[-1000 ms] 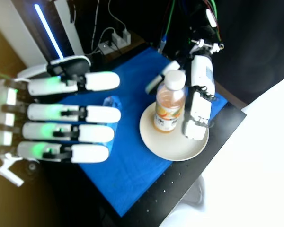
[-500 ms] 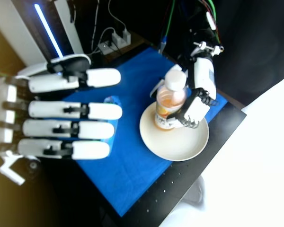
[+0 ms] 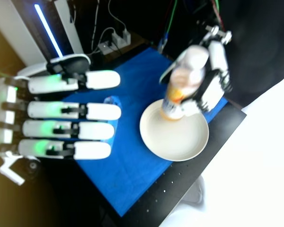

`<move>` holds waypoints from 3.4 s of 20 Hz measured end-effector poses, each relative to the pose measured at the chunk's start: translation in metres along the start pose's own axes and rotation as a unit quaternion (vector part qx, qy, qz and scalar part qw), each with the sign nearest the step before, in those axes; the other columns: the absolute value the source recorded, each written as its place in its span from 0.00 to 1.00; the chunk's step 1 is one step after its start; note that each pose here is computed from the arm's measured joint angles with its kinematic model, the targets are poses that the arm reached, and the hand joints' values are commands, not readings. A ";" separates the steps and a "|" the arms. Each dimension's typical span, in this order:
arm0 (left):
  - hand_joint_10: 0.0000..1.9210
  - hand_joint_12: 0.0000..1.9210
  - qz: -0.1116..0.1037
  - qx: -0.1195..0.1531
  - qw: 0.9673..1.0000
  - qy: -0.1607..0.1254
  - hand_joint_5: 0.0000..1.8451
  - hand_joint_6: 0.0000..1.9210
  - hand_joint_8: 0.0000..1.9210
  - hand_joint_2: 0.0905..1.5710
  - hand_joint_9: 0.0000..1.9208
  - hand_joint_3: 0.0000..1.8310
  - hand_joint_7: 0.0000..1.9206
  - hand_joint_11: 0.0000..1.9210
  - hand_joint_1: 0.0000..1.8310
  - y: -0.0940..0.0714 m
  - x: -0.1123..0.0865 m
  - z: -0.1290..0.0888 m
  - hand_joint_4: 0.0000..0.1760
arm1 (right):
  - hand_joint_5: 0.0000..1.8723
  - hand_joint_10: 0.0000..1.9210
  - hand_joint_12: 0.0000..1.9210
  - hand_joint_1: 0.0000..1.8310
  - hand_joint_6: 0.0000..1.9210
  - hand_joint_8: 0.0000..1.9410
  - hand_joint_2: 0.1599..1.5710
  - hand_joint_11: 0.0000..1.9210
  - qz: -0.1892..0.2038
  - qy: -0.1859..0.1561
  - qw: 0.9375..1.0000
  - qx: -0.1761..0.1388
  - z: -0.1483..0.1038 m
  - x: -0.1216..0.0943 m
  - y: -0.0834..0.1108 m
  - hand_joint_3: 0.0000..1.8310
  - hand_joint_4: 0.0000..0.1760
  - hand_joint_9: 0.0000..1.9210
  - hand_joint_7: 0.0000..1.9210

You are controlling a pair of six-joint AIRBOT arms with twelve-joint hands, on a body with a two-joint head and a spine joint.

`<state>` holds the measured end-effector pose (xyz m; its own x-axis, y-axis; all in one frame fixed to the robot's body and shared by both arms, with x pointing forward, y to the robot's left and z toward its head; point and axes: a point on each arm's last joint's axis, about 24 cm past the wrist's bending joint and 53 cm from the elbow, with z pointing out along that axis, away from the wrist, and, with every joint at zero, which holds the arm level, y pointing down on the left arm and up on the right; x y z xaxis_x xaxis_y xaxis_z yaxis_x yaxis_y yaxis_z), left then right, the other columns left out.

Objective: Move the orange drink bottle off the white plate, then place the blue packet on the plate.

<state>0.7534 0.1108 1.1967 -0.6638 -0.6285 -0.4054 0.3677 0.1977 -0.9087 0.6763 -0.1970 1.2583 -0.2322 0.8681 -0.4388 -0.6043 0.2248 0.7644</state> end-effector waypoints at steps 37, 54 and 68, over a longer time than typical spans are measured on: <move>0.12 0.61 0.030 -0.049 0.988 0.140 0.46 0.57 0.57 0.72 0.56 0.00 0.51 0.34 0.66 0.024 0.101 -0.063 0.00 | 0.08 0.01 0.08 0.19 0.00 0.00 0.52 0.07 0.007 0.003 1.000 -0.001 0.001 0.007 -0.001 0.00 0.79 0.08 0.16; 0.00 0.59 0.020 -0.045 0.987 0.156 0.14 0.00 0.00 0.47 0.19 0.00 0.14 0.00 0.46 0.020 0.117 -0.075 0.68 | 0.10 0.00 0.08 0.19 0.00 0.00 0.52 0.09 0.007 0.002 1.000 -0.001 0.001 0.007 -0.001 0.00 0.77 0.08 0.15; 0.00 0.00 0.061 -0.072 0.991 0.094 0.00 0.00 0.00 0.34 0.00 0.00 0.00 0.00 0.31 0.022 0.074 -0.112 1.00 | 0.04 0.00 0.30 0.36 0.00 0.00 0.48 0.11 -0.026 0.102 0.994 -0.024 0.008 0.050 0.016 0.00 0.99 0.09 0.03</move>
<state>0.6388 0.1529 1.1354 -0.7349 -0.4452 -0.5115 0.3641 0.3773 -0.8515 0.6611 -0.1462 1.2526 -0.3462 0.7463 -0.5685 -0.6544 0.2421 0.7164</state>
